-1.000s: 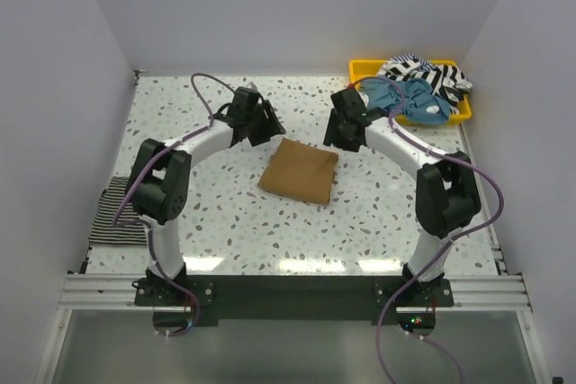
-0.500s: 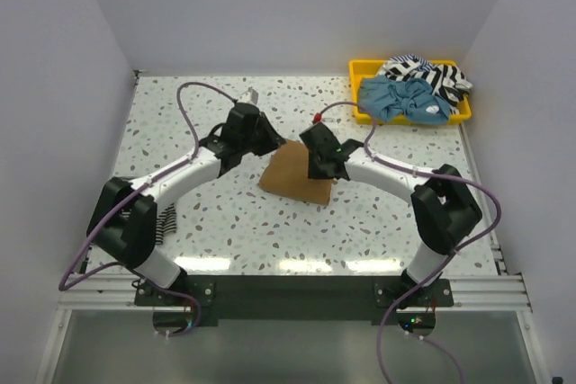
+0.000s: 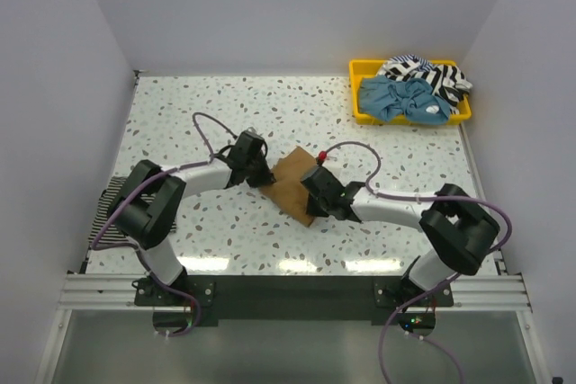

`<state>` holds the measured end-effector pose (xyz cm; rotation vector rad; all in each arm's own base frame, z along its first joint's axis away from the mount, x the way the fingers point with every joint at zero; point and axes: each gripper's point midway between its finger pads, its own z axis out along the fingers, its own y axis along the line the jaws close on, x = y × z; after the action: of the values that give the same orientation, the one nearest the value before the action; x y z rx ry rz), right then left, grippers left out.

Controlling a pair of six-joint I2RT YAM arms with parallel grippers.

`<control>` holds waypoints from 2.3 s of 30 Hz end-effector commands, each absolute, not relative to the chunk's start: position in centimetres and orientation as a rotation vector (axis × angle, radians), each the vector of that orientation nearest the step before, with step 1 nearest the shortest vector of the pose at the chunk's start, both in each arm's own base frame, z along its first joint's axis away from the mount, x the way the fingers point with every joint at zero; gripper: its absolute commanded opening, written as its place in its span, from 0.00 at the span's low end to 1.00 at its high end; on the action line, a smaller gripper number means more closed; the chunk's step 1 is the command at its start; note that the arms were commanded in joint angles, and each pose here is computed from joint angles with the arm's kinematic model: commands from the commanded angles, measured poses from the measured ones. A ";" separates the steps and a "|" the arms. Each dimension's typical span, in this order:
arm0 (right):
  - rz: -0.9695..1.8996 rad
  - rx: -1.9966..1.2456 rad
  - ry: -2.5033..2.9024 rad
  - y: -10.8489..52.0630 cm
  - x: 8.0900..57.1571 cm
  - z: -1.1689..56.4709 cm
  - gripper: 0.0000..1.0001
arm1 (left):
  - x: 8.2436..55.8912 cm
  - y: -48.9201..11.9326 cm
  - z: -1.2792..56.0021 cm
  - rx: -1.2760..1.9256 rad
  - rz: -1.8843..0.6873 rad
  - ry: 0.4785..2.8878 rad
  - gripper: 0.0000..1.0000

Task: Fold and stack the tank tops
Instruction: Fold the tank top, then neatly place the folded tank top to the corner

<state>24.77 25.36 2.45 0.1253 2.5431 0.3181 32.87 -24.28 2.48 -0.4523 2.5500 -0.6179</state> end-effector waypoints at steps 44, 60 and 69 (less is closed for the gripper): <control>-0.025 -0.534 2.438 36.5 24.8 6.8 0.47 | 25.7 -12.5 31.1 -0.472 -0.679 2.015 0.73; -0.153 -0.553 2.450 37.2 24.0 5.3 0.50 | 24.1 -12.4 35.7 -0.405 -0.733 1.948 0.72; -0.128 -0.570 2.525 38.3 23.3 2.7 0.35 | 23.6 -12.8 36.7 -0.381 -0.769 1.941 0.72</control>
<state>23.50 36.96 2.52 -0.6013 2.4991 -0.1821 24.14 -12.83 35.11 -0.4219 1.9678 -0.7507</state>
